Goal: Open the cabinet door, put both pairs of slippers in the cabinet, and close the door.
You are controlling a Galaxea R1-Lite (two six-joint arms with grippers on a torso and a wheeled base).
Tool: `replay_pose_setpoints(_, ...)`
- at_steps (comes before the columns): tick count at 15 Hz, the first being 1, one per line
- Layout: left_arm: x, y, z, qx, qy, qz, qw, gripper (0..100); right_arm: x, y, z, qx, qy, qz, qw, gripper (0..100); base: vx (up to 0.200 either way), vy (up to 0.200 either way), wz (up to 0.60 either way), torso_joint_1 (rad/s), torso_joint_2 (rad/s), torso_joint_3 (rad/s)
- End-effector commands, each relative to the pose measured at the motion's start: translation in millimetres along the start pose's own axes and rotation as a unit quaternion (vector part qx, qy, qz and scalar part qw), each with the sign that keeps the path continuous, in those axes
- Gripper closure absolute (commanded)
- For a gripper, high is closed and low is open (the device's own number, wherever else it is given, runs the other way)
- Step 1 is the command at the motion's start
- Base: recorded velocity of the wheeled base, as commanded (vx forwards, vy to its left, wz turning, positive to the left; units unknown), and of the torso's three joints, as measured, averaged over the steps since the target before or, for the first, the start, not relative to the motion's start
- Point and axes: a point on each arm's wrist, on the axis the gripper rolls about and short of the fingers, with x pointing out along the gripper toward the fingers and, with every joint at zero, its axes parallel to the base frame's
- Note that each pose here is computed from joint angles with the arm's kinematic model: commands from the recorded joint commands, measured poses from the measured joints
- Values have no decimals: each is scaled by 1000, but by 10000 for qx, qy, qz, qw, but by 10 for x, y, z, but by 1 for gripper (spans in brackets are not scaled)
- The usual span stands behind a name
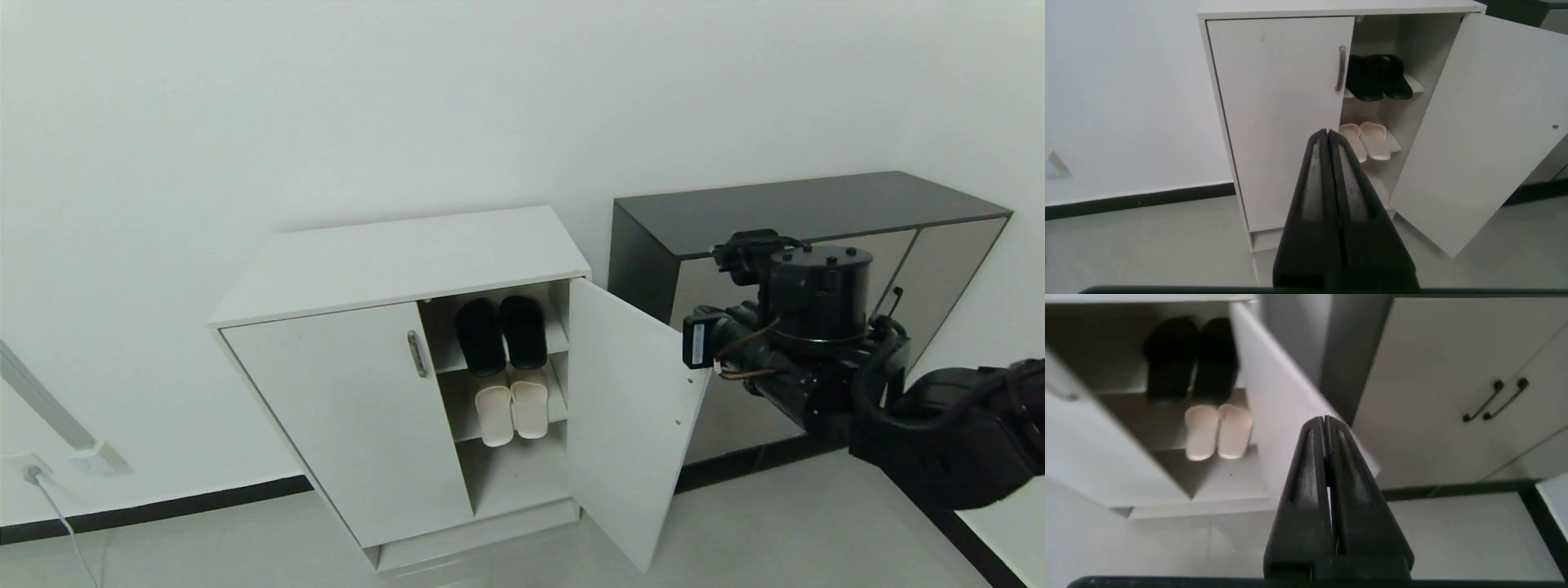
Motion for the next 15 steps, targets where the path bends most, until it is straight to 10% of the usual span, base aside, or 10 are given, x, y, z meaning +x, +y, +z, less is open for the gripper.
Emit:
replay_pose_setpoints(1,0,0,3,-1,1,0,10000,100,367,-138,-62,162,263,-252,9992,100,0,0,0,0,0,0)
replay_pose_setpoints(15,0,0,3,-1,1,0,10000,100,851,-430,-286,528,784,-203,9953,100,0,0,0,0,0,0)
